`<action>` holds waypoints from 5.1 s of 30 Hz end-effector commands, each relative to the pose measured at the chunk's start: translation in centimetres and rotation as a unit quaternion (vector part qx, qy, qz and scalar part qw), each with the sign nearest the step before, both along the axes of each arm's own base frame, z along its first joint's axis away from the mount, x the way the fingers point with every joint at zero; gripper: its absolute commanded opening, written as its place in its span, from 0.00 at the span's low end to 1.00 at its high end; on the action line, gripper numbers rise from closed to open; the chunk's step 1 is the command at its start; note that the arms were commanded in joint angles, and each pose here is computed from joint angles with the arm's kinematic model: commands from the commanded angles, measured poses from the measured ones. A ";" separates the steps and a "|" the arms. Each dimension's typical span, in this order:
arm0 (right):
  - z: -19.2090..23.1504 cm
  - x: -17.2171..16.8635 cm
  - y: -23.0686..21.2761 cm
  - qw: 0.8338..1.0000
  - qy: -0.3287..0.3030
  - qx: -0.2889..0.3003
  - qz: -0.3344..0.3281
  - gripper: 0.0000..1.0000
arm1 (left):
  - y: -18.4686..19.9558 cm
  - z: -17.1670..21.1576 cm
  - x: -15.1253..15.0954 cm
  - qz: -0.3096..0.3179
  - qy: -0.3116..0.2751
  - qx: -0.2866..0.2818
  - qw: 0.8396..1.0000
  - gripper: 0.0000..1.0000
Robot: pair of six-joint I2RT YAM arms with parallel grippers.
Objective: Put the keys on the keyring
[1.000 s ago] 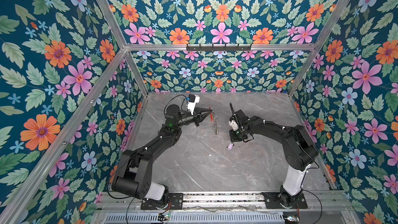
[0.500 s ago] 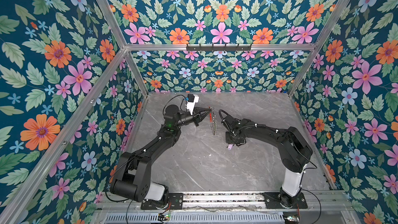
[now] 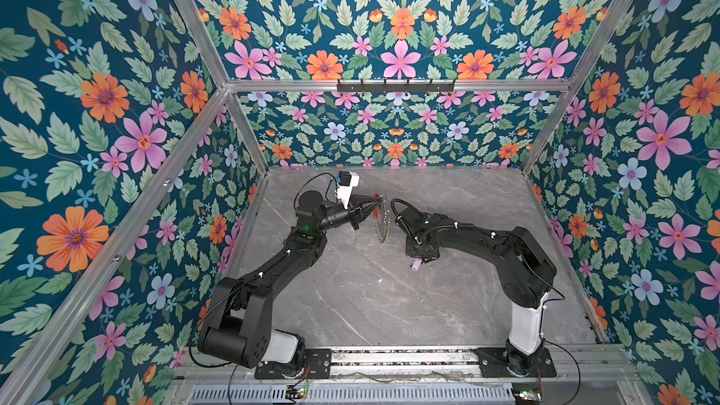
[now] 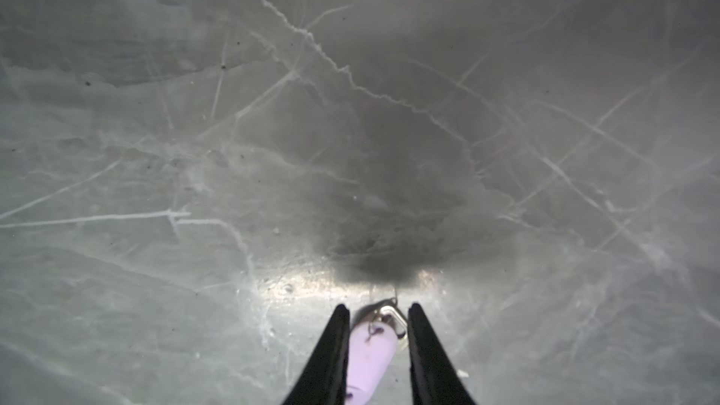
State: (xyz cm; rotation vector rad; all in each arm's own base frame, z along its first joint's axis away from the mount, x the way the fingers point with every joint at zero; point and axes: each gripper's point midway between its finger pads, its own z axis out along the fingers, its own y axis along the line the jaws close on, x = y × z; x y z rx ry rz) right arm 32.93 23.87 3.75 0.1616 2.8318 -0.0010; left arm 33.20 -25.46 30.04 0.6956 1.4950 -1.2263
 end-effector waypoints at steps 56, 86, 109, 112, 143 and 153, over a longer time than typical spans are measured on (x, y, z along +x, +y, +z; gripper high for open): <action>7.9 -8.0 -3.9 0.953 -0.006 0.230 0.199 0.00 | -0.3 1.0 -1.0 -0.018 -0.046 -0.002 0.999 0.00; -1.0 0.2 -4.7 0.981 0.089 0.058 0.160 0.12 | -0.9 0.6 -0.1 -0.027 -0.031 -0.009 0.999 0.00; 0.8 -0.9 -5.8 0.990 0.007 0.108 0.091 0.31 | -0.9 0.4 -0.2 -0.027 -0.029 -0.009 0.999 0.00; 0.7 -0.7 -5.4 0.987 -0.006 0.146 0.068 0.32 | -0.9 0.4 -0.2 -0.027 -0.030 -0.010 0.999 0.00; -1.2 -1.6 -5.5 0.985 0.007 0.163 0.049 0.21 | -1.0 0.5 -0.4 -0.028 -0.030 -0.011 0.999 0.00; -1.1 -1.1 -5.8 0.988 0.004 0.147 0.050 0.19 | -1.0 0.5 -0.4 -0.029 -0.029 -0.011 0.999 0.00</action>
